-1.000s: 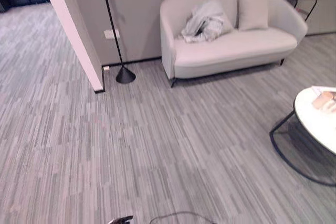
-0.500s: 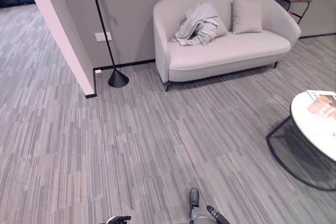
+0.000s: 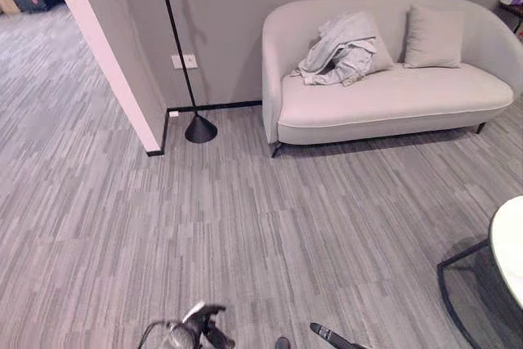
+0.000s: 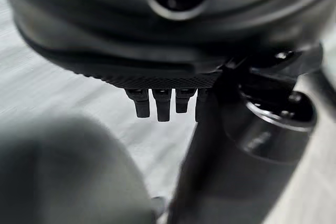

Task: Hang the clothes on the sofa on the clothes rack.

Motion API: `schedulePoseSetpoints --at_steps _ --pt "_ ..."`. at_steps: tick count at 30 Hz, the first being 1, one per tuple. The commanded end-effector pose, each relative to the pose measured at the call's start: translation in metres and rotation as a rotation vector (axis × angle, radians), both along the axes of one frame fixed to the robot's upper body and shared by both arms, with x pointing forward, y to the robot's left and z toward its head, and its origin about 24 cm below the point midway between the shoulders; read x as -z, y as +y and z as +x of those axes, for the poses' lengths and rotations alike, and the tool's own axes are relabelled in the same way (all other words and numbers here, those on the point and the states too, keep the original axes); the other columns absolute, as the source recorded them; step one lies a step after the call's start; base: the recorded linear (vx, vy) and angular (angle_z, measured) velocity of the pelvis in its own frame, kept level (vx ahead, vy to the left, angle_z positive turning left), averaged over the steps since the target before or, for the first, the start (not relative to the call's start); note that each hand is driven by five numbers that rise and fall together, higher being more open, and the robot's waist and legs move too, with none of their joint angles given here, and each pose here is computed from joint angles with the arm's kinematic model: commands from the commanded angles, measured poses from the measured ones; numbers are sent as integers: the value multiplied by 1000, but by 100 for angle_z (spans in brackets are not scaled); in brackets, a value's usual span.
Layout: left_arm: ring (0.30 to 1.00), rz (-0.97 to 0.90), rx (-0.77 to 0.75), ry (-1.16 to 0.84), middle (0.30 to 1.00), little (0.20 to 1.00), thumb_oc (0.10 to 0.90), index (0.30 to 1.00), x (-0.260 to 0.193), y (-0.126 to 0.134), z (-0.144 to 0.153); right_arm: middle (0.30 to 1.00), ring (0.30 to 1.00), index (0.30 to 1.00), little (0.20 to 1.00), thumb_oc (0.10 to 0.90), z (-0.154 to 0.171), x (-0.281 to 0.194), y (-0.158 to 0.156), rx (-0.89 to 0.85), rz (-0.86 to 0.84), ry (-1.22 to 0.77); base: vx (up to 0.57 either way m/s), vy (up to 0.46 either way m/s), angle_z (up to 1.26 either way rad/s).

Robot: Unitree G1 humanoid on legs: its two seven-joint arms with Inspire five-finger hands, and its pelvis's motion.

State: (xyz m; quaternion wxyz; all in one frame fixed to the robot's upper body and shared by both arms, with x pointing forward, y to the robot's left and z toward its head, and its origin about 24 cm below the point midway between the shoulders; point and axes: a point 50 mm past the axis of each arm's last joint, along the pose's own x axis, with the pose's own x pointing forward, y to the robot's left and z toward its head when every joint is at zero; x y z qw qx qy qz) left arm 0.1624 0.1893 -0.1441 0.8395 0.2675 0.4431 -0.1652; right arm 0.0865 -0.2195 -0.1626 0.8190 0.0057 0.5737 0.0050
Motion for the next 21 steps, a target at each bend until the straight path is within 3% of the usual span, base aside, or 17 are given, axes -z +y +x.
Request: schedulePoseSetpoints --at_steps 1,6,10,17,21 --pt "900 -21 -33 5 900 900 800 900 7 -15 -10 900 900 900 900 800 -12 -5 -38 135 -83 10 378 142 13" --pt "900 -32 -146 27 900 900 800 900 10 -7 -18 900 900 900 900 800 -33 0 -40 251 -104 97 410 172 38" --pt "900 -54 -324 99 900 900 800 900 17 8 -42 900 900 900 900 800 -37 4 -26 249 -62 143 618 347 -32" --pt "900 -2 -233 113 900 900 800 900 16 14 -41 900 900 900 900 800 1 1 -12 186 -30 9 284 298 -31" --pt "900 9 -193 143 900 900 800 900 17 14 -43 900 900 900 900 800 -9 1 -23 242 -44 38 489 -79 -24"
